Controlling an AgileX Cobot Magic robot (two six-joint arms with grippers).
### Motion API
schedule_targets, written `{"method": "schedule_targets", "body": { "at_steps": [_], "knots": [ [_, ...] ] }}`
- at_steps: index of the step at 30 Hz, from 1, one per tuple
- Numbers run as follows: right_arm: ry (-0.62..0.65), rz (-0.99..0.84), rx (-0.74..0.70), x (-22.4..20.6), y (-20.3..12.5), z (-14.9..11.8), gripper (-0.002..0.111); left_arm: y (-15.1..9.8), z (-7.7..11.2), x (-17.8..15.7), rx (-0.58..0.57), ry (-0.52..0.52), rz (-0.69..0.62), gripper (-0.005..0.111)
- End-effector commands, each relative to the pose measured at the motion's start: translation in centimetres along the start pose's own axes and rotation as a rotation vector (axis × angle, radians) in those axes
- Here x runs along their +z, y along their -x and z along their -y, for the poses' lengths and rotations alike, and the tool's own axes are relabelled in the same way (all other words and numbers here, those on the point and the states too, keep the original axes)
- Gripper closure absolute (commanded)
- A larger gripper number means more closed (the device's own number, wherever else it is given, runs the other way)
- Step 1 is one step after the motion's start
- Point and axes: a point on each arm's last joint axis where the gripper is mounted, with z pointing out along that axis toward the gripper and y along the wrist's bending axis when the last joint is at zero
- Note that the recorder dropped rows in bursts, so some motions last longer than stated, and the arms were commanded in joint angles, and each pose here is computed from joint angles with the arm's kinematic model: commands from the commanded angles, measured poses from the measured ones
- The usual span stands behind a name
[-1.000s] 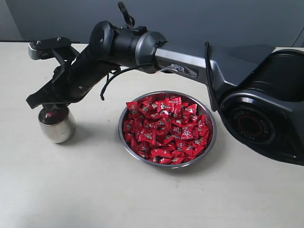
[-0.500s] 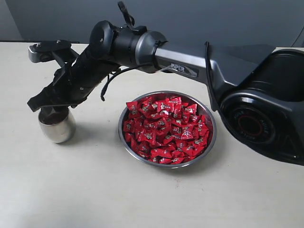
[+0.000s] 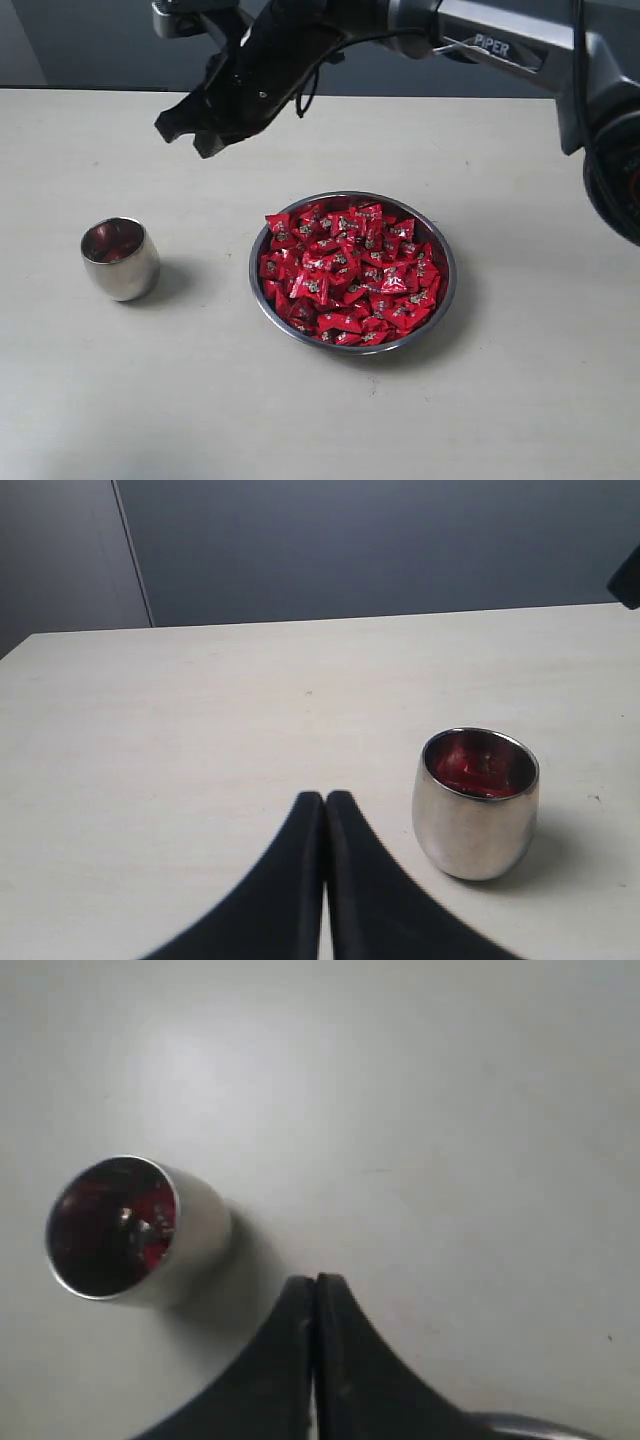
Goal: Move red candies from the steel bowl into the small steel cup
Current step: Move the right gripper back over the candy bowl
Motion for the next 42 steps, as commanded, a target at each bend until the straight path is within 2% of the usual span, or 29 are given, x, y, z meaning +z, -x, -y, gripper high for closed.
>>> {"method": "schedule_targets", "body": {
  "at_steps": [1,7,15,21,25,42],
  "knots": [
    [-0.055,0.032,0.045,-1.5,-1.2,1.2,0.109,-0.1,0.0,0.0,-0.003,0.0,0.002,0.106],
    [-0.223,0.234,0.033,-4.7,-5.4,1.3,0.109,-0.1,0.0,0.0,-0.003,0.0,0.002,0.106],
    [-0.353,0.263,0.165,-6.9,-11.8,4.2,0.109,-0.1,0.0,0.0,-0.003,0.0,0.002,0.106],
    [-0.407,0.233,0.226,-8.3,-15.4,5.5,0.109,-0.1,0.0,0.0,-0.003,0.0,0.002,0.106],
    [-0.416,0.227,0.303,-8.3,-16.5,6.4,0.109,-0.1,0.0,0.0,-0.003,0.0,0.002,0.106],
    [-0.408,0.148,0.326,-5.6,-17.2,7.6,0.109,-0.1,0.0,0.0,-0.003,0.0,0.002,0.106]
  ]
}}
